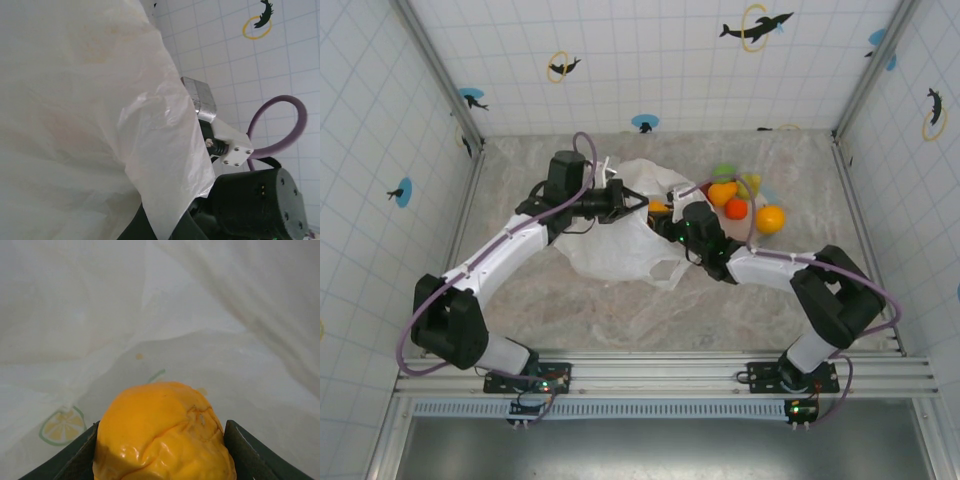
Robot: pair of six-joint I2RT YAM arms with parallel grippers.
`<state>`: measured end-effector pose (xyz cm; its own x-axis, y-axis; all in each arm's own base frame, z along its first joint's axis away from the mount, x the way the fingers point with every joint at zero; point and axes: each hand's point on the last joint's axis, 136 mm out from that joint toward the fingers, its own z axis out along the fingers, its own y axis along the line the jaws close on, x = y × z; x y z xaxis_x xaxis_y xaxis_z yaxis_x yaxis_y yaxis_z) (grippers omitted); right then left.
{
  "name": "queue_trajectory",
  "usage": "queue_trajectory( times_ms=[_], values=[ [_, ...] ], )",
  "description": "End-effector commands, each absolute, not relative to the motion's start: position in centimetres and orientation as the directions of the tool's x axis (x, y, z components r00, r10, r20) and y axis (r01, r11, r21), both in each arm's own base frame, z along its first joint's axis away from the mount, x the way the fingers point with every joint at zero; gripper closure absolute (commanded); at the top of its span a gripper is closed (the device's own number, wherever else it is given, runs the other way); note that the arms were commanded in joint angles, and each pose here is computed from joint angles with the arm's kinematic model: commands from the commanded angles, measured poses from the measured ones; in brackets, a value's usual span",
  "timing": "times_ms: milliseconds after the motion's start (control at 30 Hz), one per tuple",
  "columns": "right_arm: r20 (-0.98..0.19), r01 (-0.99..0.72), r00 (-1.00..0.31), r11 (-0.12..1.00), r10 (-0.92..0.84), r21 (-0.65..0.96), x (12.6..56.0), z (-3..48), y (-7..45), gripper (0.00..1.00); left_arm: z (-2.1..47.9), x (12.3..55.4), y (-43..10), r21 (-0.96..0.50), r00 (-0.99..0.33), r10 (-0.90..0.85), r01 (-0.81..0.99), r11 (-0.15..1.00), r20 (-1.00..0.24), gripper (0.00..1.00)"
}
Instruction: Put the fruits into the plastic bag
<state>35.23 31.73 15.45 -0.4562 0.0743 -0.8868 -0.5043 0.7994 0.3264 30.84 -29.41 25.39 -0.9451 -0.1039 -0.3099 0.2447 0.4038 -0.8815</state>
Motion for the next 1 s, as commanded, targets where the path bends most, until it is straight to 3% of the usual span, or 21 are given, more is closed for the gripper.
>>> queue_trajectory(
  times_ms=[0,200,500,700,967],
  values=[
    [-0.841,-0.383,-0.474,0.799,0.262,0.464,36.1,15.3,30.9,0.52,24.2,30.7,-30.0,-0.896,-0.954,-0.087,0.234,0.377,-0.286,1.00],
    [-0.766,-0.272,-0.541,0.790,0.347,0.550,36.1,12.5,30.2,0.52,23.1,31.5,-30.4,-0.903,-0.953,-0.106,0.227,0.365,-0.282,1.00],
    [-0.660,-0.234,-0.651,0.728,0.375,0.645,36.6,10.4,34.2,0.48,22.0,32.1,-31.4,-0.913,-0.958,-0.106,0.214,0.349,-0.265,1.00],
    [-0.595,-0.283,-0.696,0.608,0.402,0.742,37.4,12.1,37.5,0.39,21.5,32.0,-31.4,-0.914,-0.961,-0.099,0.209,0.347,-0.257,1.00],
    [-0.558,-0.351,-0.764,0.517,0.323,0.781,37.1,12.8,39.9,0.18,21.2,31.9,-31.2,-0.911,-0.959,-0.090,0.222,0.347,-0.268,1.00]
  ],
)
